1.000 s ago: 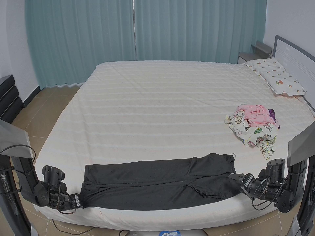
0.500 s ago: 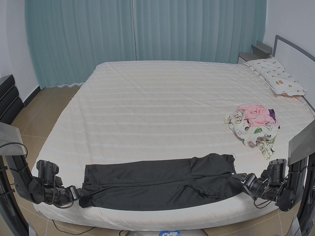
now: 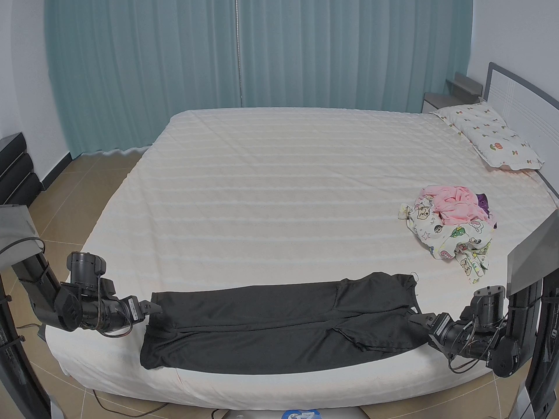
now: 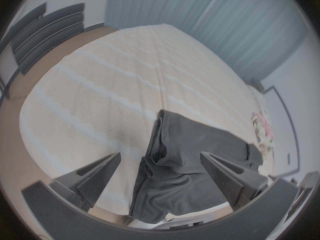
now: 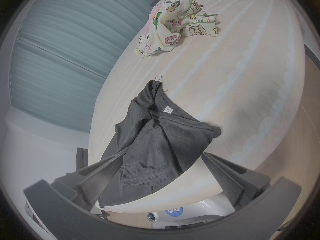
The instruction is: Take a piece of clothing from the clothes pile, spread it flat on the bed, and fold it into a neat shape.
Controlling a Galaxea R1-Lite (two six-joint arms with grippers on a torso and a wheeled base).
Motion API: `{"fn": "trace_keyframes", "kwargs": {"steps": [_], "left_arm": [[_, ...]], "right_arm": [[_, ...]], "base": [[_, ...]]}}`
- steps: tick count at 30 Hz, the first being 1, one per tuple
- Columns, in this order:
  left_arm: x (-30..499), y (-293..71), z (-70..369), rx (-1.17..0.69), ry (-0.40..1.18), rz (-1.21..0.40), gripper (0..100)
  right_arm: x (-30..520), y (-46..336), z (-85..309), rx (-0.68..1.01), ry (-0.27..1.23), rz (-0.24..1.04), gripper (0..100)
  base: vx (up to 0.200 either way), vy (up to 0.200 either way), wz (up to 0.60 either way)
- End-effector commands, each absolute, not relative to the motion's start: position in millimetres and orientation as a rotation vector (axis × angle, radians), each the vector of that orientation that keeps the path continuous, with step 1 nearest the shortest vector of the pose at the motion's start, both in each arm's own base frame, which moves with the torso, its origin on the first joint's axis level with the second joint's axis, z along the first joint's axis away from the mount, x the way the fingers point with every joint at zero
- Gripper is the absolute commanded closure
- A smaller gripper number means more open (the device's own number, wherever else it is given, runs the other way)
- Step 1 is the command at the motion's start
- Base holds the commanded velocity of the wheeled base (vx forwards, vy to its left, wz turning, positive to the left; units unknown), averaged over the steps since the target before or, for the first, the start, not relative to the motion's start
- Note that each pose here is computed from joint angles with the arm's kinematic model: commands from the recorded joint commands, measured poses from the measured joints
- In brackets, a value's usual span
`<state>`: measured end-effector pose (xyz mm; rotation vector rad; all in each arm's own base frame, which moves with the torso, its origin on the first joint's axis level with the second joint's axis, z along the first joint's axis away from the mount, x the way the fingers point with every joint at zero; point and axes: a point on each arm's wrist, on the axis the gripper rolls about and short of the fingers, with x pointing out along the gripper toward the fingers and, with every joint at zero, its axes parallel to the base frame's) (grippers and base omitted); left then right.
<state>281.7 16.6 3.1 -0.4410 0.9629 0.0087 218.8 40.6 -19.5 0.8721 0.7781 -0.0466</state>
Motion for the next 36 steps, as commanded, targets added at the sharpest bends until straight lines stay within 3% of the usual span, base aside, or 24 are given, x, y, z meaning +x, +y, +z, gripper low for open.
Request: {"fn": "trace_keyframes", "kwargs": {"steps": [1,21,22,36], "left_arm": [[293,16,-16,-0.418,1.024,-0.005,0],[307,-13,-29,-0.349,1.013,-0.072,0],[307,-13,-29,-0.347,1.015,-0.073,100],[309,-10,-27,-0.357,1.004,-0.063,100]], "right_arm": [[219,42,-20,0.870,0.774,-0.040,0],[219,44,-23,0.862,0.789,-0.035,0],[219,44,-23,0.862,0.789,-0.033,0],[218,46,-23,0.857,0.795,-0.029,0]], "base": [[0.000,0.000,0.00],[0.000,0.000,0.00],[0.000,0.000,0.00],[0.000,0.000,0.00]]}}
